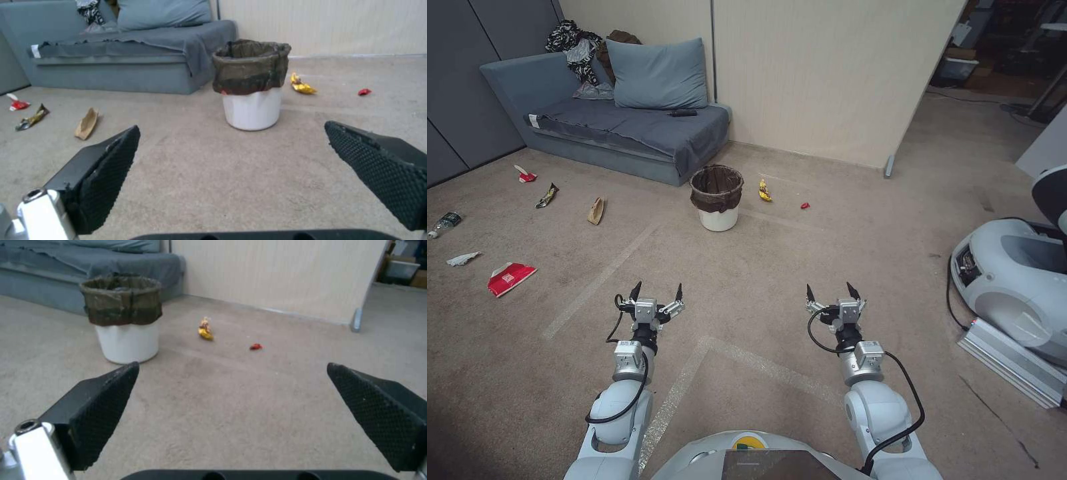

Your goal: Pick up the trash bin, then pick up the garbage from the floor and place it into the trash bin.

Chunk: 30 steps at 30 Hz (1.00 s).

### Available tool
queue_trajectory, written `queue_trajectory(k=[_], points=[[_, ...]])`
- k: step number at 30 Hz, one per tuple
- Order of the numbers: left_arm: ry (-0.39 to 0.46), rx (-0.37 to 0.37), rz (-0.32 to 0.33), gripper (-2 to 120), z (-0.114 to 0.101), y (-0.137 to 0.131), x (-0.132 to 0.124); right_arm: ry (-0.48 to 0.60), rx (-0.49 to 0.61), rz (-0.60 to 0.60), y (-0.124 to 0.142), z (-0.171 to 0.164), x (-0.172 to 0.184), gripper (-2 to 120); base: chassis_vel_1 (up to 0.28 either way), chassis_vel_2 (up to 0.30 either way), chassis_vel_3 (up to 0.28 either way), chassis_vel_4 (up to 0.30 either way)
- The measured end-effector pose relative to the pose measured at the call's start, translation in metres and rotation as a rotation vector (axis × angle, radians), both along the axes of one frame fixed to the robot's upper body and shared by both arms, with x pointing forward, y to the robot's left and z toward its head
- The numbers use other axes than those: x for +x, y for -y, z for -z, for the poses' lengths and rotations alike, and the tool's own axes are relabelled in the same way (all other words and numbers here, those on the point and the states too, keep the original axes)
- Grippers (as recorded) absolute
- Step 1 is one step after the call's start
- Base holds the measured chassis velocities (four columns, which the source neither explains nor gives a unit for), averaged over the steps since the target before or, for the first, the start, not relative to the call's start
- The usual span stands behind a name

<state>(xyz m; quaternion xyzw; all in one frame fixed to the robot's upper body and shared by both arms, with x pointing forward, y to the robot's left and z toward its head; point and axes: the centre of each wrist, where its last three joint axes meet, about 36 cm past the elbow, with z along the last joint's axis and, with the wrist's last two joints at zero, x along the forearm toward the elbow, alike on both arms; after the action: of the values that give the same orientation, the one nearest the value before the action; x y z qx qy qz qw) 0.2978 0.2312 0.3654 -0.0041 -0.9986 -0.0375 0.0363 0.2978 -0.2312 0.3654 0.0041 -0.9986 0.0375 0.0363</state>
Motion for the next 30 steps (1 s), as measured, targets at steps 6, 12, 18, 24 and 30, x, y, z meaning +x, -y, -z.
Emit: queue_trajectory(k=[6, 12, 18, 24, 30], points=[[0.000, 0.000, 0.000, 100, 0.000, 0.000, 0.000, 0.000, 0.000, 0.000, 0.000, 0.000, 0.000, 100, 0.000, 0.000, 0.000, 0.000], [0.000, 0.000, 0.000, 100, 0.000, 0.000, 0.000, 0.000, 0.000, 0.000, 0.000, 0.000, 0.000, 100, 0.000, 0.000, 0.000, 0.000], [0.000, 0.000, 0.000, 100, 0.000, 0.000, 0.000, 0.000, 0.000, 0.000, 0.000, 0.000, 0.000, 100, 0.000, 0.000, 0.000, 0.000], [0.002, 0.000, -0.004, 100, 0.000, 0.000, 0.001, 0.019, 0.000, 0.019, 0.002, 0.000, 0.000, 100, 0.000, 0.000, 0.000, 0.000], [0.049, 0.027, -0.107, 100, 0.006, 0.005, 0.015, 0.196, 0.002, 0.210, 0.019, -0.003, 0.000, 100, 0.000, 0.000, 0.000, 0.000]])
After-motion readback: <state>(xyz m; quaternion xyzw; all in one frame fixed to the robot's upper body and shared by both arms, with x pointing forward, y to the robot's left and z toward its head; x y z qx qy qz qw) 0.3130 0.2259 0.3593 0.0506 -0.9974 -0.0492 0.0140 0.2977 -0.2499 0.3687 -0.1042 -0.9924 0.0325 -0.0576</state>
